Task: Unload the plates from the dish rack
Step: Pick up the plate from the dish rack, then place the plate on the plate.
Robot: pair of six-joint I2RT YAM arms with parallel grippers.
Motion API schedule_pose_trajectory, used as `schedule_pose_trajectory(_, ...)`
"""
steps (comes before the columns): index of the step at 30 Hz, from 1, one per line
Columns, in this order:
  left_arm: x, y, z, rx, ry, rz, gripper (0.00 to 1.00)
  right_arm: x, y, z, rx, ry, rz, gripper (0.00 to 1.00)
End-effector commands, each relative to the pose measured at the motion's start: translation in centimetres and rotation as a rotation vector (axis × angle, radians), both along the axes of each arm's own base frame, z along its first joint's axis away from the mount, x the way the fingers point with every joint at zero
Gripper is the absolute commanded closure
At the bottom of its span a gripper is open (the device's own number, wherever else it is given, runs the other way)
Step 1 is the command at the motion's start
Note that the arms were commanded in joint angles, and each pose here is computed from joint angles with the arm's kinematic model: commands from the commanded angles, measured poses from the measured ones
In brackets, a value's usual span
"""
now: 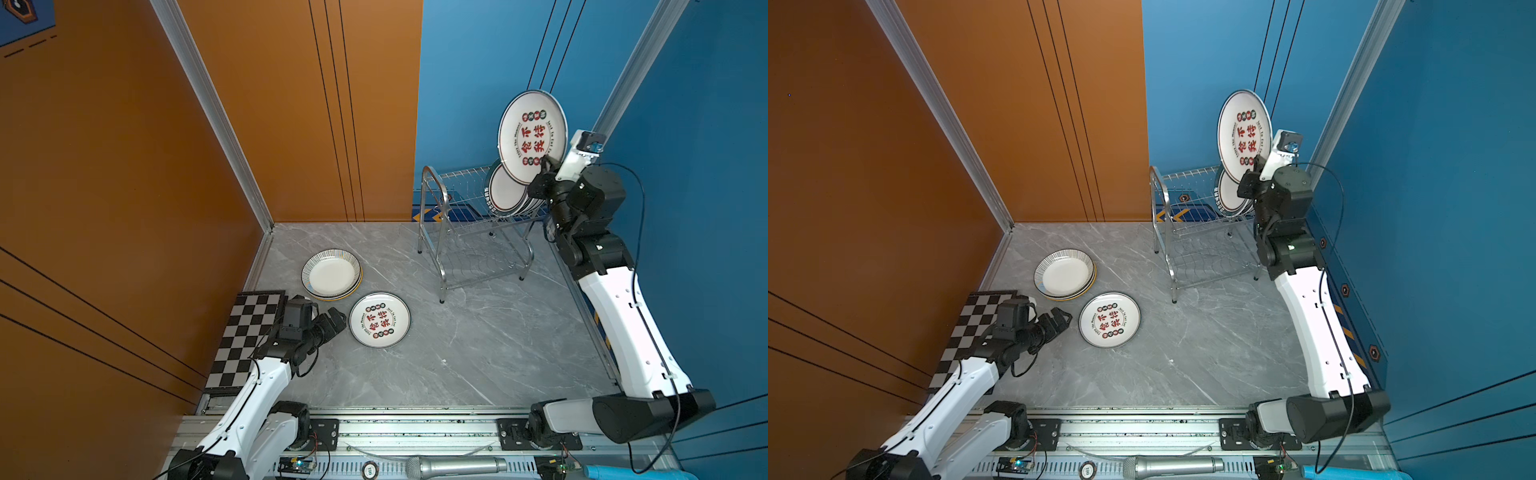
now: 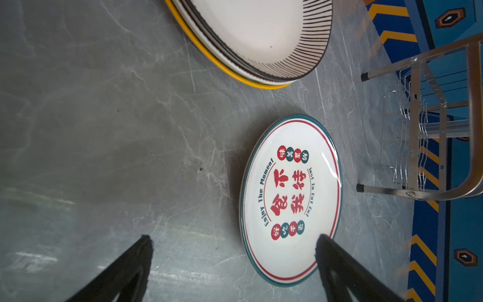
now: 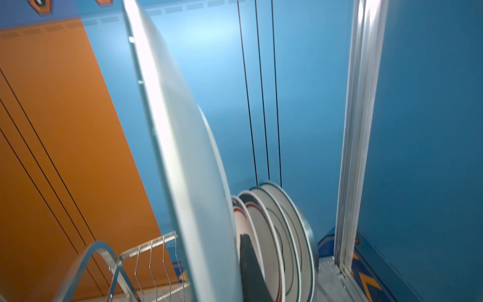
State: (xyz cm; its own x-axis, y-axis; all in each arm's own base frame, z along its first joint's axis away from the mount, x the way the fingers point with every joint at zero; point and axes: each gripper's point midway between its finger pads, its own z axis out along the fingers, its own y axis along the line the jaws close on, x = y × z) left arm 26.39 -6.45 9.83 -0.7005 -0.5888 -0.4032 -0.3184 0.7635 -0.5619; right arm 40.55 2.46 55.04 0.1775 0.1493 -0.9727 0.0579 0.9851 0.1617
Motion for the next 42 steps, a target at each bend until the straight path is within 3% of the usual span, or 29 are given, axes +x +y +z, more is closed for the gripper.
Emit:
schedule_pose_trajectory(1,1.1,-1.2,1.5,-0.002,-0.076,-0.074,0.02,-4.5,-1.0,4.7,0.039,-0.184,-0.014,1.00)
schedule_pose_trajectory(6,1.3,-2.6,1.6,-0.015,-0.079,-0.137,0.02,-9.1,-2.8,2.9,0.110,-0.190,-0.061,1.00)
schedule_pose_trajectory(11,1.6,-4.0,1.1,-0.027,-0.052,-0.186,0.02,-13.0,-5.4,-2.3,0.219,-0.110,-0.150,1.00)
schedule_pose_trajectory(18,1.5,-6.2,1.3,-0.012,-0.064,-0.260,0.02,-15.1,-6.8,-13.6,0.355,0.194,-0.230,1.00)
schedule_pose_trajectory(22,1.4,-7.0,1.8,-0.002,-0.084,-0.288,0.02,-14.9,-4.6,-21.1,0.402,0.453,-0.147,1.00)
schedule_pose_trajectory(25,1.3,-7.3,1.6,0.004,-0.077,-0.295,0.02,-14.7,-1.6,-25.1,0.473,0.557,0.003,1.00)
schedule_pose_trajectory(35,0.7,-9.6,1.4,-0.028,-0.090,-0.351,0.02,-13.0,7.2,-32.2,0.752,0.801,0.425,1.00)
schedule_pose_trajectory(42,0.1,-11.3,1.4,-0.092,-0.105,-0.380,0.00,-12.8,11.8,-36.5,0.808,0.923,0.529,1.00)
